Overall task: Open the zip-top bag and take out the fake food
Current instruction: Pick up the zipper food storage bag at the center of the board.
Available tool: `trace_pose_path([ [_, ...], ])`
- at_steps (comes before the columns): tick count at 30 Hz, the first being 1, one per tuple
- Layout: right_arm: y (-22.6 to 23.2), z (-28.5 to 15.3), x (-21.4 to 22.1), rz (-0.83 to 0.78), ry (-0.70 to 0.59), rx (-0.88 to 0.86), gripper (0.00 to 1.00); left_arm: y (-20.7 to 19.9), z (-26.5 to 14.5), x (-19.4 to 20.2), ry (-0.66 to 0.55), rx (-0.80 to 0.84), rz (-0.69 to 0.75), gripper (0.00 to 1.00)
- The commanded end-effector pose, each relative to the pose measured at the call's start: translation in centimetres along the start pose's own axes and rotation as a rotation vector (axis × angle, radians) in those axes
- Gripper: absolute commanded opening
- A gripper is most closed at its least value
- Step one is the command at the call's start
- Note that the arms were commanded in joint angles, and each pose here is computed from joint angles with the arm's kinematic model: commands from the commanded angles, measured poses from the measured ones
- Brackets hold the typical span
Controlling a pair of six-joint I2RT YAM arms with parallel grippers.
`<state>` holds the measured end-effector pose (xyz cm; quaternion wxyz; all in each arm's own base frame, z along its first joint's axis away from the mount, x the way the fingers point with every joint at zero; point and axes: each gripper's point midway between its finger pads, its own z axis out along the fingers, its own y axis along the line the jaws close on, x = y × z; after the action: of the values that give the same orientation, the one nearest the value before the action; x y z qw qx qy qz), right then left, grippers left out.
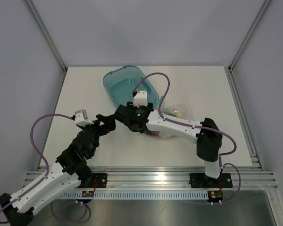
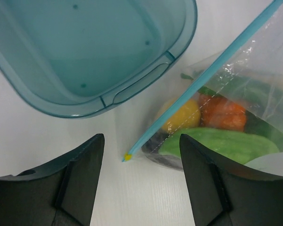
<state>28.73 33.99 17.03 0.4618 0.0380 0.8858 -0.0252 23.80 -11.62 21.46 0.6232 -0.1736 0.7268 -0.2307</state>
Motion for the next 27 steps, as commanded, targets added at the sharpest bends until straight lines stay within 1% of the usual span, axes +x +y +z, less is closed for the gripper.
trace_pose_path([
  [1,-2.1,0.3,-0.7,0.065,-0.062,0.164,0.73,0.3,0.0,-1.2,-0.048,-0.031,-0.033,0.99],
  [3,-2.4,0.7,-0.3,0.068,-0.066,0.214,0.73,0.4,0.0,-1.1,-0.047,-0.035,-0.030,0.99],
  [8,-2.1,1.8,0.3,0.065,-0.086,0.247,0.73,0.6,-0.1,-1.3,-0.050,-0.046,-0.028,0.99],
  [12,-2.5,3.4,0.5,0.077,-0.067,0.270,0.73,1.0,-0.3,-1.4,-0.057,-0.056,-0.031,0.99],
  [16,-3.0,5.0,1.1,0.081,-0.038,0.264,0.73,0.9,-0.3,-1.4,-0.060,-0.050,-0.034,0.99],
  [21,-3.3,6.2,0.7,0.083,-0.046,0.270,0.74,0.8,-0.2,-1.3,-0.056,-0.049,-0.031,0.99],
  [25,-3.4,7.3,0.7,0.086,-0.023,0.275,0.74,0.7,-0.1,-1.3,-0.053,-0.047,-0.027,0.99],
  [27,-3.7,7.4,0.9,0.080,-0.019,0.284,0.71,0.7,-0.1,-1.3,-0.052,-0.048,-0.024,0.99],
])
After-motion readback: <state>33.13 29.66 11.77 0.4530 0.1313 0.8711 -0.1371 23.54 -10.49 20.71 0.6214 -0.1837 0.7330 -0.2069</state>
